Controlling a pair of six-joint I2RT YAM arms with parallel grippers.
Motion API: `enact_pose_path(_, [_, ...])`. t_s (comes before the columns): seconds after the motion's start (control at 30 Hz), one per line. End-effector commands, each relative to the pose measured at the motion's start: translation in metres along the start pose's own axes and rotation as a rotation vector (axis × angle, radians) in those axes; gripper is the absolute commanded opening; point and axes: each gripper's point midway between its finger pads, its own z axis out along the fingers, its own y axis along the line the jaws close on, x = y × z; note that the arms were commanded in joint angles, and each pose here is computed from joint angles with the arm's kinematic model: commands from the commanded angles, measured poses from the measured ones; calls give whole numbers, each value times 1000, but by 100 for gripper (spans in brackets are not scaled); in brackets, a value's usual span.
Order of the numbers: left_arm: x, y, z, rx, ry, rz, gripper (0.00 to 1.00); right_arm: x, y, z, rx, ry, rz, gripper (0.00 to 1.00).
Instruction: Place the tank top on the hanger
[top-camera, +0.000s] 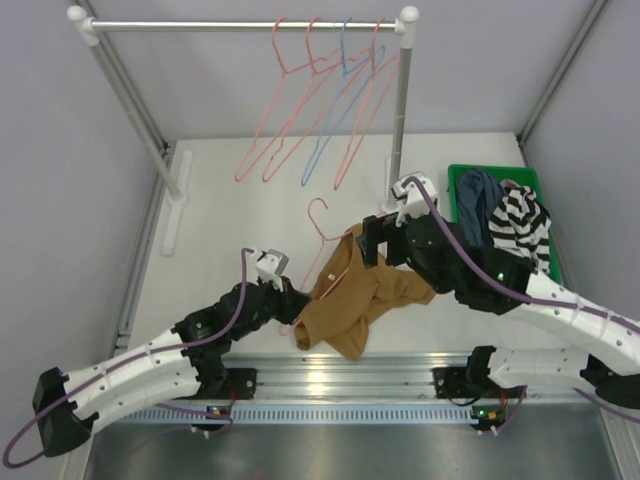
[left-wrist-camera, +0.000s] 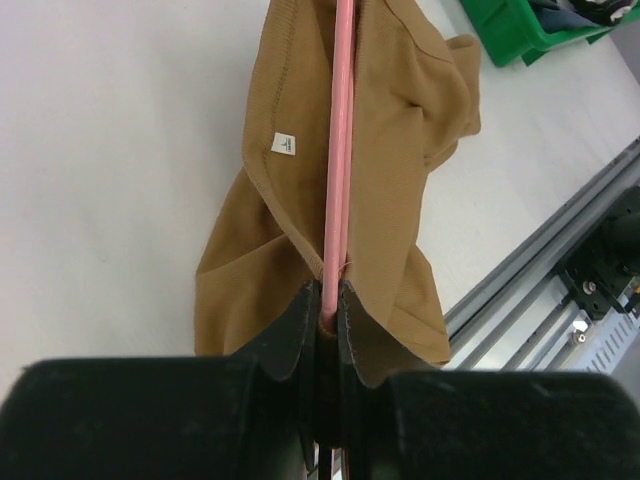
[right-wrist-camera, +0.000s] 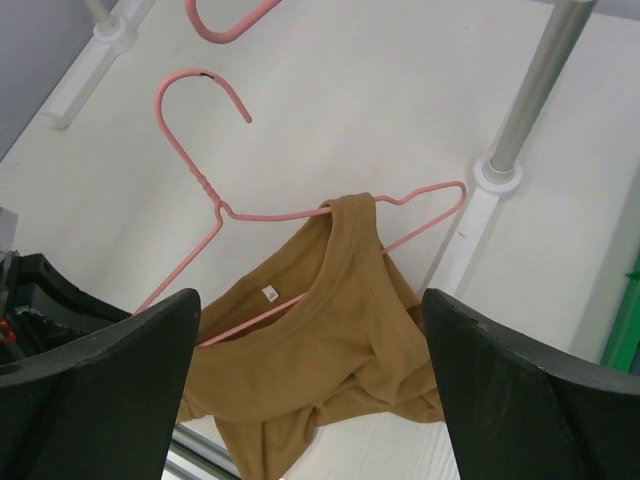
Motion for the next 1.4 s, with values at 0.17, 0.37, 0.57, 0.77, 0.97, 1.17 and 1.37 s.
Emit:
enact_pose_path(0.17, [-6, 27, 0, -166, -80, -191, 0, -28, -7, -19, -1, -102, 57, 91])
enact_pose_path(0.37, [-17, 53, -10, -316, -154, -248, 0, -29, -11, -23, 4, -107, 57, 91])
enact_pose_path(0.57, [-42, 82, -17, -417, -176, -254, 0, -30, -14, -28, -2, -113, 62, 91])
enact_pose_path(0.77, [-81, 129, -25, -465, -203, -276, 0, -29, -17, -33, -6, -115, 70, 91])
enact_pose_path(0.97, [-138, 173, -48, -542, -274, -260, 0, -28, -18, -34, -5, -105, 60, 91])
enact_pose_path(1.17, [-190, 200, -81, -595, -305, -205, 0, -33, -16, -37, -16, -100, 31, 91])
enact_pose_path(1.37, [-225, 199, -94, -620, -317, -99, 0, -33, -15, -36, -24, -92, -1, 92])
